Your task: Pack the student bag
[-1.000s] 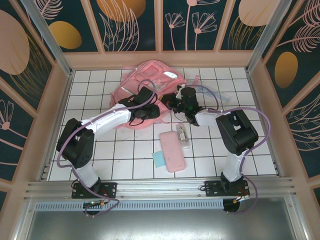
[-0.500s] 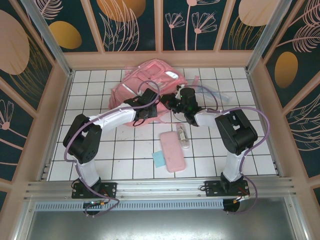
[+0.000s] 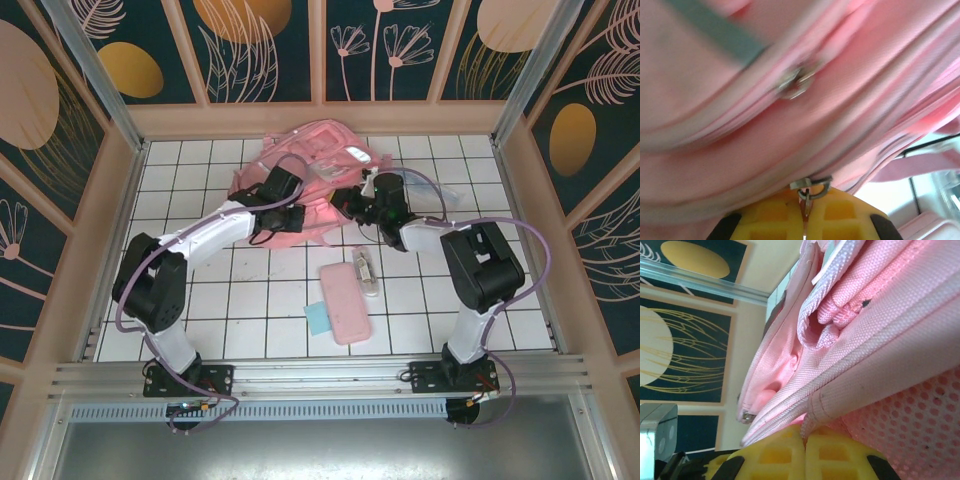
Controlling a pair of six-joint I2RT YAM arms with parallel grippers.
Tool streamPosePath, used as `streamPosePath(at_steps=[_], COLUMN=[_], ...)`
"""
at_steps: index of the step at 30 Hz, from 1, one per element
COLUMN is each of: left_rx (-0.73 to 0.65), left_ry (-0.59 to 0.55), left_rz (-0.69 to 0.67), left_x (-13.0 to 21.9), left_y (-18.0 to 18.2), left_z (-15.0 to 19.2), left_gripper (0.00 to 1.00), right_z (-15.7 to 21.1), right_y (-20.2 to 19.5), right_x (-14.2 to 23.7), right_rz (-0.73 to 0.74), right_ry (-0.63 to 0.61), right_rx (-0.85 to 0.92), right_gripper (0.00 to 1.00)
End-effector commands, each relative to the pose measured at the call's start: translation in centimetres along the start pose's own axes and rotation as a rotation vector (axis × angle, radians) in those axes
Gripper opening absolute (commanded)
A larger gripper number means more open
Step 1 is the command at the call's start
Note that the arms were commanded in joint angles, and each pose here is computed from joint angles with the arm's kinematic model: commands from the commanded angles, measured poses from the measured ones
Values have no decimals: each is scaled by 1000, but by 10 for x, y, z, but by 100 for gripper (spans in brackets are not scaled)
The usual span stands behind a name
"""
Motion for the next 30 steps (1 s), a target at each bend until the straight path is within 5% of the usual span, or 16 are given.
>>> streamPosePath(at_steps=[1, 5, 12, 23, 24, 27, 30], left_rx=[-31, -27, -36, 42, 52, 95, 116], left_ry=[207, 230, 275, 88, 66, 36, -13], left_rz=[-53, -50, -294, 367, 395, 462, 485], left_x=[19, 23, 12, 25, 26, 9, -1], left_y=[27, 26, 70, -55, -63, -82, -91], left_z=[37, 39, 51, 15, 9, -5, -25], left_gripper=[0, 0, 0, 0, 0, 0, 0], right_z=[-55, -56, -66, -116, -116, -113, -101], right_y=[17, 18, 7, 9, 11, 12, 10], right_x=[26, 22, 20, -4, -3, 9, 33], right_rz=[-9, -16, 56, 68, 71, 116, 172], right_ry=[-196, -183, -197, -181, -177, -193, -218], right_rx=[102, 111, 160, 170, 164, 131, 87], right_gripper=[0, 0, 0, 0, 3, 33, 48])
Point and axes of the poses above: each hand's point on the last joint's axis, 136 mm out from that joint toward the fingers, its own x axis back along the fingers, its own y axis along the line the jaws close on, z = x × y, the point moved 4 cm from there along x, back along the fingers, and after that the axes turned 15 degrees about -x, right-handed, at the moved point
